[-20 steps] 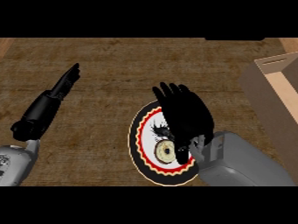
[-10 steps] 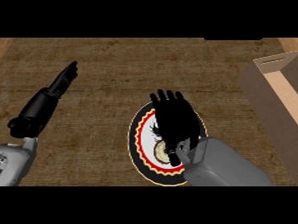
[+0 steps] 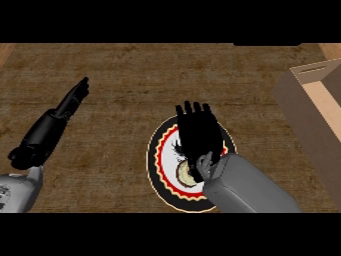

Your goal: Pick the bell pepper from the plate and place it in the cardboard box

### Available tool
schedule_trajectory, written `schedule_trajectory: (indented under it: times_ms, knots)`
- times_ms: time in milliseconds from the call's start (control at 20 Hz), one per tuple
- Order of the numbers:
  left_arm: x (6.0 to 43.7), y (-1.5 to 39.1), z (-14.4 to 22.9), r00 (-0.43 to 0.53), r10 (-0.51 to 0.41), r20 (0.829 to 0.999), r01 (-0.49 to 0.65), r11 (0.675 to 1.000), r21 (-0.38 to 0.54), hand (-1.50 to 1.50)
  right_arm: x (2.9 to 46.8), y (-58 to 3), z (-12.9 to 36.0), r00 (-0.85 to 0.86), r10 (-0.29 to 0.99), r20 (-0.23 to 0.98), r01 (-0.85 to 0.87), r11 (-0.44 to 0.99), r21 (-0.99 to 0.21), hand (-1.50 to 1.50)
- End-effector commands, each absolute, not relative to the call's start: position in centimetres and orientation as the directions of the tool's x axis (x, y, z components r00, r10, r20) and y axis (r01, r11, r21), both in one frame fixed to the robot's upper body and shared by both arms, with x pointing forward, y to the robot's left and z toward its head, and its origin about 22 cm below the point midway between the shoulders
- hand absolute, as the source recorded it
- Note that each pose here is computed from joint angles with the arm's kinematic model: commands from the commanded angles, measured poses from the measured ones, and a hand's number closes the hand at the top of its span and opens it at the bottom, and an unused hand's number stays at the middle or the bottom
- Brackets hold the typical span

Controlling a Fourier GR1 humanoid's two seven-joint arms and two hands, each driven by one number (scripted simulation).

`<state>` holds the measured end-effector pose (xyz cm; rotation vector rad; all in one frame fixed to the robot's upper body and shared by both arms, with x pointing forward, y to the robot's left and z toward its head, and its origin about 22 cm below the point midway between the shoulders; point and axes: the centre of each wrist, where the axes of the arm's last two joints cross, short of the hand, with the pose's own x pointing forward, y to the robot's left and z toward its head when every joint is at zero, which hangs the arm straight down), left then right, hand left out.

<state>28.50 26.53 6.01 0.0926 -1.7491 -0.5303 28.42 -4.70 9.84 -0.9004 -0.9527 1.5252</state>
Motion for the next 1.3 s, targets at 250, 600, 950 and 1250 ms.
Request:
schedule_trajectory:
  times_ms: [250, 600, 950, 1250]
  knots:
    - [30.2, 26.4, 7.5, -0.254, -0.345, 0.904, 0.216, 0.890, 0.400, 0.00, 31.1, -5.0, 7.3, -0.091, 0.989, -0.115, -0.397, -0.142, -0.907, -1.50]
    - [28.7, 26.0, 6.5, -0.262, -0.338, 0.904, 0.216, 0.892, 0.397, 0.00, 30.4, -7.1, 4.0, -0.105, 0.991, -0.081, -0.438, -0.119, -0.891, -1.50]
    - [29.4, 27.1, 4.8, -0.248, -0.343, 0.906, 0.224, 0.890, 0.398, 0.00, 32.1, -6.3, 5.7, -0.058, 0.989, -0.133, -0.433, -0.145, -0.890, -1.50]
    - [29.5, 26.9, 6.6, -0.251, -0.359, 0.899, 0.206, 0.888, 0.412, 0.00, 31.4, -8.9, 2.4, -0.045, 0.993, -0.113, -0.439, -0.121, -0.890, -1.50]
